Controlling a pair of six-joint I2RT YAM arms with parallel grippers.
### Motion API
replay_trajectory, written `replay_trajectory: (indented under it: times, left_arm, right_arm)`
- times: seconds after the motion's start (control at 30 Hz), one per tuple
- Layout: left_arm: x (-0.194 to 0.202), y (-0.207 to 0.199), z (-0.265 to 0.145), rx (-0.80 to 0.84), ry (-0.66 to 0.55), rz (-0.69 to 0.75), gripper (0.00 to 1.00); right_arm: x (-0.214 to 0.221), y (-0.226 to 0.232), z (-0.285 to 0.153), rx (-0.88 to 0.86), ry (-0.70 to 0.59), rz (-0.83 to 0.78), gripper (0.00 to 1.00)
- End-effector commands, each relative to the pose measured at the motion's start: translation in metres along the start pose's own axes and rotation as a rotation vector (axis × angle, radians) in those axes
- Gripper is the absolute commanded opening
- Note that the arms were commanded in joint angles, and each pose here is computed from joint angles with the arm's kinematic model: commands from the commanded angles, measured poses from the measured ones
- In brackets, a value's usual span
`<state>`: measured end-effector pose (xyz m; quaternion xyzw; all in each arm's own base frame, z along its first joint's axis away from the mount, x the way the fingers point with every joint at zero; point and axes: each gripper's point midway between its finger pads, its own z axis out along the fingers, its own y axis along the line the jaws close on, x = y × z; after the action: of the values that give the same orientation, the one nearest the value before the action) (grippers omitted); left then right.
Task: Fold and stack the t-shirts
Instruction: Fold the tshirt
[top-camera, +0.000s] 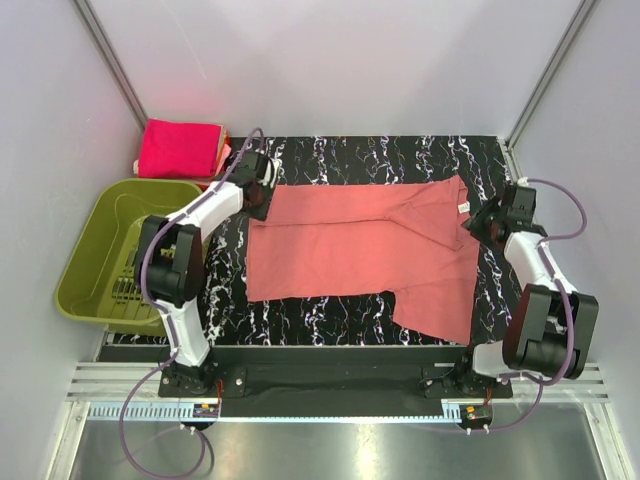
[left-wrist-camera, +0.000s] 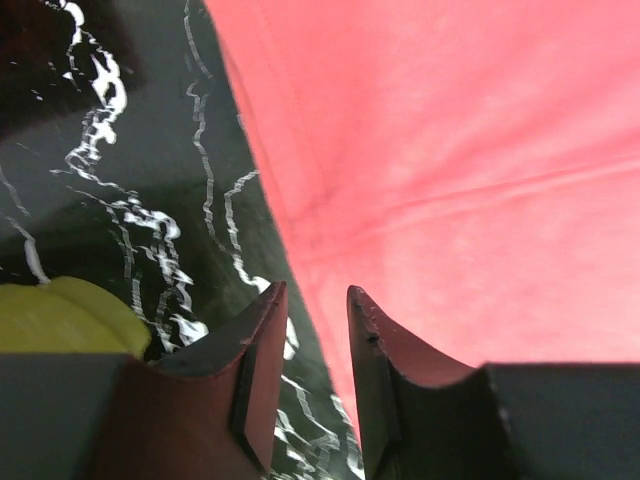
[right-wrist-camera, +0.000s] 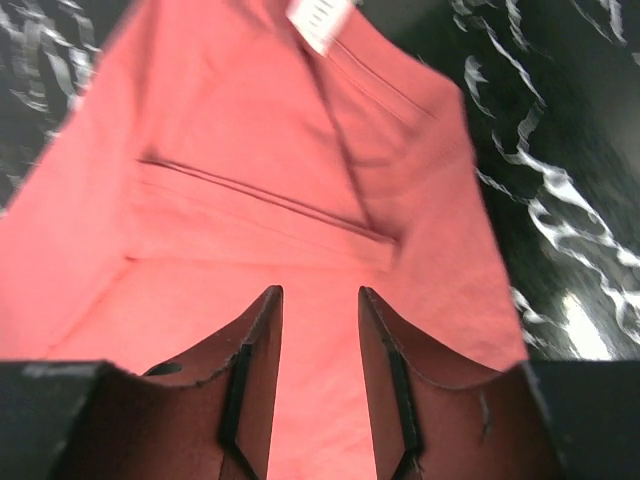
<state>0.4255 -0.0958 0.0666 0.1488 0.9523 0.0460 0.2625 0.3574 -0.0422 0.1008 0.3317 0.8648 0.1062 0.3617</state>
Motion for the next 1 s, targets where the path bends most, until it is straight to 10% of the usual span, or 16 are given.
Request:
replay_trajectory:
  times: [0.0,0.6,0.97]
  left_arm:
    - [-0.035,-0.025,-0.022,0.133,-0.087,-0.112,0.36]
    - [-0.026,-0.017,0.061,0.199,0.117,-0.278,0.39]
    - [-0.029,-0.005,0.071,0.18,0.118,-0.27,0.41]
  right_arm:
    - [-0.015,0.026,0.004,-0.072,0.029,-0.013,0.43]
    - [0.012,0.145,0.103,-0.468,0.347,-0.472,0.64]
    - [0.033,0.155,0.13,-0.55,0.432,-0.49,0.55]
